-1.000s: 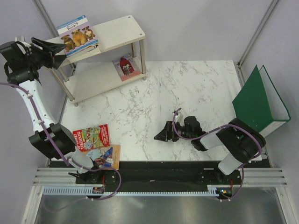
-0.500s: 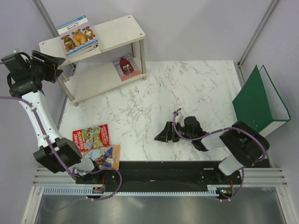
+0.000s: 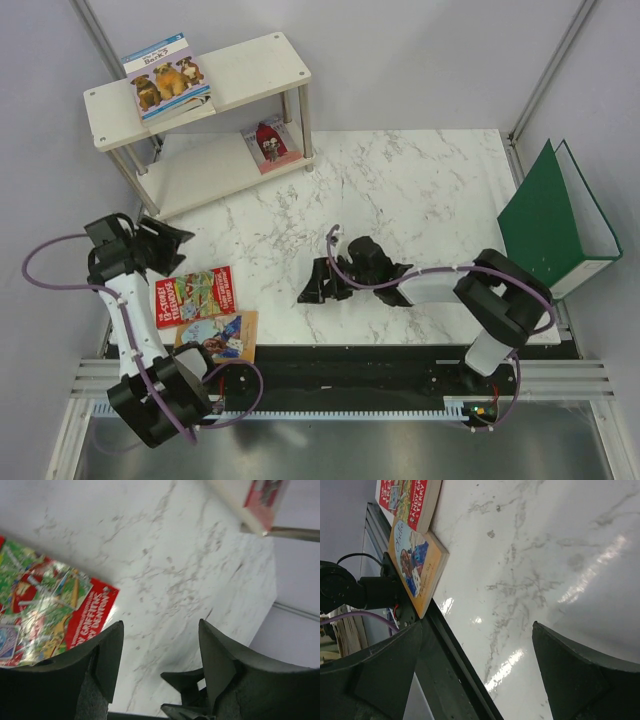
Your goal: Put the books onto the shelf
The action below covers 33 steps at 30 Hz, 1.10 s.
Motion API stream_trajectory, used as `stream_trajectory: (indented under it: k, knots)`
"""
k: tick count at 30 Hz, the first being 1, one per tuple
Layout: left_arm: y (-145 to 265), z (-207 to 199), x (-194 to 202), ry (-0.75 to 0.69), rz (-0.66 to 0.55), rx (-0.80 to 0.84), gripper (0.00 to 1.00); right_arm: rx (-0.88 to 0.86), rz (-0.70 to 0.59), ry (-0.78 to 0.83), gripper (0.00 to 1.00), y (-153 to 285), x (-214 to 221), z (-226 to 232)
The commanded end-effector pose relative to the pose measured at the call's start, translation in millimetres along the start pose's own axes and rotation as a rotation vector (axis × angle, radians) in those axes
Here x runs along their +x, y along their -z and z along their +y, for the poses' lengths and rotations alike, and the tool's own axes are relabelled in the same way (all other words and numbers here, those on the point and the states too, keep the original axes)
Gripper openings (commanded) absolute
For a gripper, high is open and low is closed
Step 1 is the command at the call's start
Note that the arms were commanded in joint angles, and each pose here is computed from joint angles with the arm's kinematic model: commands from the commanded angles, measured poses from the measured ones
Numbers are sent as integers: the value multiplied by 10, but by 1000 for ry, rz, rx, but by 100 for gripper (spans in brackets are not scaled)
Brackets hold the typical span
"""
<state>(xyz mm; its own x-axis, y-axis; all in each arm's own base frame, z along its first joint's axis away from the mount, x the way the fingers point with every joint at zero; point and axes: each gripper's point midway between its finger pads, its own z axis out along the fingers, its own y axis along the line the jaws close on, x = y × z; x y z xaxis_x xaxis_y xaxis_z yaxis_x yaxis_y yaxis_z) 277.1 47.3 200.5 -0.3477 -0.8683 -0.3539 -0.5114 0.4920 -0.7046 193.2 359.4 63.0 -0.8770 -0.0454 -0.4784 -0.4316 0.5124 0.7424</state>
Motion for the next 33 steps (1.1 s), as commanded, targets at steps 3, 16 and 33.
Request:
stream_trajectory:
  k: [3,16,33]
  knots:
    - [-238,747,354,-108,129,-211,68,-73,74,-1,98,-500,-89,277]
    - [-493,1072,297,-339,248,-532,67,-221,65,-49,91,-1291,-509,731]
    - [-633,1559,463,-451,417,-803,66,-254,163,-79,63,-2007,-92,996]
